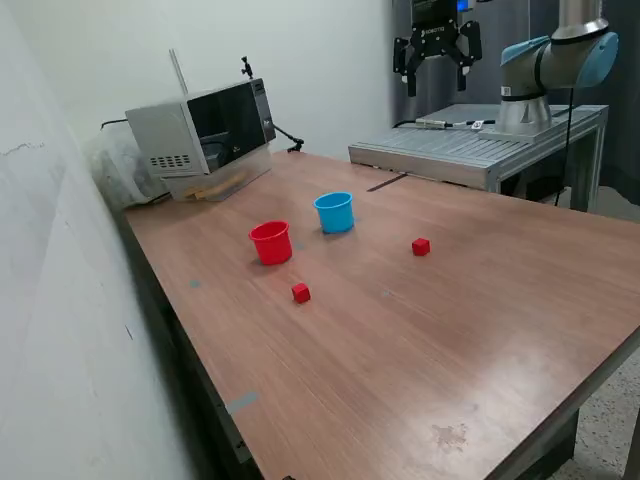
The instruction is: Place red objects in the red bin, and blue objects in the blue bin.
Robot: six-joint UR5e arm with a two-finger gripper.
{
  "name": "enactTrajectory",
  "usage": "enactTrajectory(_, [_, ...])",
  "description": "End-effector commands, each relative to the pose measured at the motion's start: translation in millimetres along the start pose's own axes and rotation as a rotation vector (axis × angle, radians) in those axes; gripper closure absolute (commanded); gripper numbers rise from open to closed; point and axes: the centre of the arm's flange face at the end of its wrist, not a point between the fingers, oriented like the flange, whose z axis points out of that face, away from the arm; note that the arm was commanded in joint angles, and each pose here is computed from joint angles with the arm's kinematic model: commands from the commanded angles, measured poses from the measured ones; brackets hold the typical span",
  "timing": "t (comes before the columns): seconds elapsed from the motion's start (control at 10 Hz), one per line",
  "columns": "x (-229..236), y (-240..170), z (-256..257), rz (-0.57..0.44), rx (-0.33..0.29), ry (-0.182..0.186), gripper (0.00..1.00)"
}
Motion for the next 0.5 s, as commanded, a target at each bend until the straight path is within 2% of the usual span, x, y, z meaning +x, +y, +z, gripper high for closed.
enactTrajectory(0.0, [-1.2, 11.7, 56.3, 0.061, 0.016, 0.032, 0.0])
enactTrajectory(0.2, [-16.0, 21.6, 150.2, 0.079, 0.09, 0.048, 0.0])
enactTrajectory(0.4, [-33.2, 22.7, 200.4, 0.105, 0.114, 0.051, 0.0])
